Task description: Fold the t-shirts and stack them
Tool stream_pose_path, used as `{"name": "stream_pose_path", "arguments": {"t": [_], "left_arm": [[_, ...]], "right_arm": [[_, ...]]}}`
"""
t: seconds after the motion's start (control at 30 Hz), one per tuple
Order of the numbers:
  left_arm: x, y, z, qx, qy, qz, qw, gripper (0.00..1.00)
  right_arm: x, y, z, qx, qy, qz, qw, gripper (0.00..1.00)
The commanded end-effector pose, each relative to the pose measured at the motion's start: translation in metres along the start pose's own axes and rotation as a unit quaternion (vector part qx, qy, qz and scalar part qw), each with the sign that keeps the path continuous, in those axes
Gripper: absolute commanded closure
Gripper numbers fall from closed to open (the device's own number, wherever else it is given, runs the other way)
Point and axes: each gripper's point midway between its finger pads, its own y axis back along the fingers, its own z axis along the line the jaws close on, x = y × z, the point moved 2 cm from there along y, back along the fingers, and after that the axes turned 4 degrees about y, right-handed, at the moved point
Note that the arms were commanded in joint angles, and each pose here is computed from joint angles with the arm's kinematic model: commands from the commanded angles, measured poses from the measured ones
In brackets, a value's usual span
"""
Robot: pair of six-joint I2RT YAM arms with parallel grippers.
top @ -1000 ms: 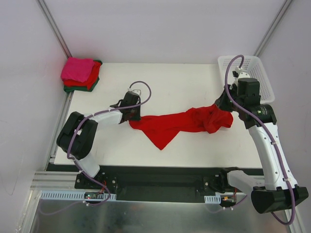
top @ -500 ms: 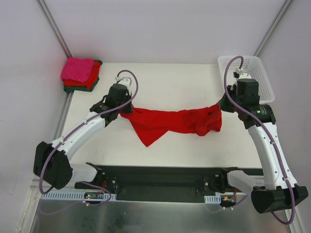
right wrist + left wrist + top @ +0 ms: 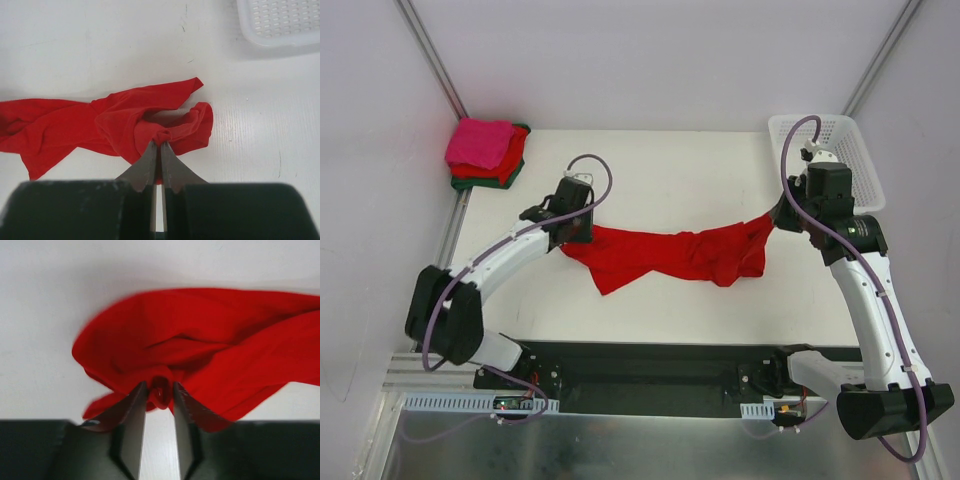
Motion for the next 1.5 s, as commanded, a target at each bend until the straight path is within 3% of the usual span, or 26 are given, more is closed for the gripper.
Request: {"name": "stream_pose_path", "arguments": {"t": [0.0, 0.1, 0.2, 0.4, 0.53, 0.57, 0.63, 0.7, 0.73, 0.77, 0.83, 0.9, 0.97, 1.2, 1.47], "left_arm": [[0.04, -0.039, -0.002, -0.007, 0.021, 0.078, 0.997, 0.65], [0.041, -0.05, -0.006, -0.003, 0.024, 0.088, 0.996, 0.45], [0.037, -0.051, -0.007, -0.002, 0.025, 0.083, 0.996, 0.38], [0.032, -0.048, -0.006, -0.004, 0.02, 0.072, 0.997, 0.39], [0.031, -0.046, -0.005, -0.005, 0.019, 0.07, 0.997, 0.52], [0.032, -0.046, -0.005, -0.006, 0.018, 0.07, 0.997, 0.64], [0.03, -0.044, -0.004, -0.006, 0.017, 0.066, 0.998, 0.78], [0.028, -0.042, -0.003, -0.008, 0.011, 0.06, 0.998, 0.83], [0.027, -0.041, -0.002, -0.01, 0.01, 0.059, 0.998, 0.81], [0.027, -0.04, -0.002, -0.01, 0.009, 0.058, 0.998, 0.68], [0.025, -0.037, -0.001, -0.013, 0.006, 0.055, 0.998, 0.55], [0.022, -0.035, 0.001, -0.016, 0.005, 0.05, 0.999, 0.34], [0.021, -0.032, 0.001, -0.019, 0.003, 0.051, 0.999, 0.3], [0.017, -0.027, 0.002, -0.02, 0.001, 0.044, 0.999, 0.33], [0.016, -0.024, 0.002, -0.017, 0.0, 0.042, 0.999, 0.47]], "right_arm": [[-0.007, 0.005, 0.004, -0.011, 0.004, -0.016, 1.0, 0.99], [-0.006, 0.006, 0.004, -0.012, 0.005, -0.014, 1.0, 0.99], [-0.004, 0.006, 0.004, -0.012, 0.006, -0.013, 1.0, 0.99], [-0.003, 0.003, 0.006, -0.017, 0.006, -0.009, 1.0, 0.99], [-0.004, 0.002, 0.007, -0.02, 0.004, -0.008, 1.0, 0.99], [-0.003, 0.001, 0.007, -0.019, 0.005, -0.007, 1.0, 0.99], [-0.004, 0.001, 0.008, -0.023, 0.003, -0.007, 1.0, 0.99], [-0.005, 0.0, 0.009, -0.025, 0.003, -0.007, 1.0, 0.98], [-0.004, -0.001, 0.01, -0.027, 0.002, -0.004, 1.0, 0.99], [-0.004, -0.001, 0.011, -0.028, 0.003, -0.004, 1.0, 0.99], [-0.004, -0.002, 0.011, -0.029, 0.002, -0.003, 1.0, 0.99], [-0.004, -0.002, 0.011, -0.029, 0.004, -0.002, 1.0, 0.99], [-0.004, -0.002, 0.011, -0.028, 0.004, -0.004, 1.0, 0.99], [-0.003, -0.004, 0.011, -0.029, 0.002, -0.001, 1.0, 0.99], [-0.001, -0.005, 0.011, -0.03, 0.002, 0.001, 1.0, 0.99]]}}
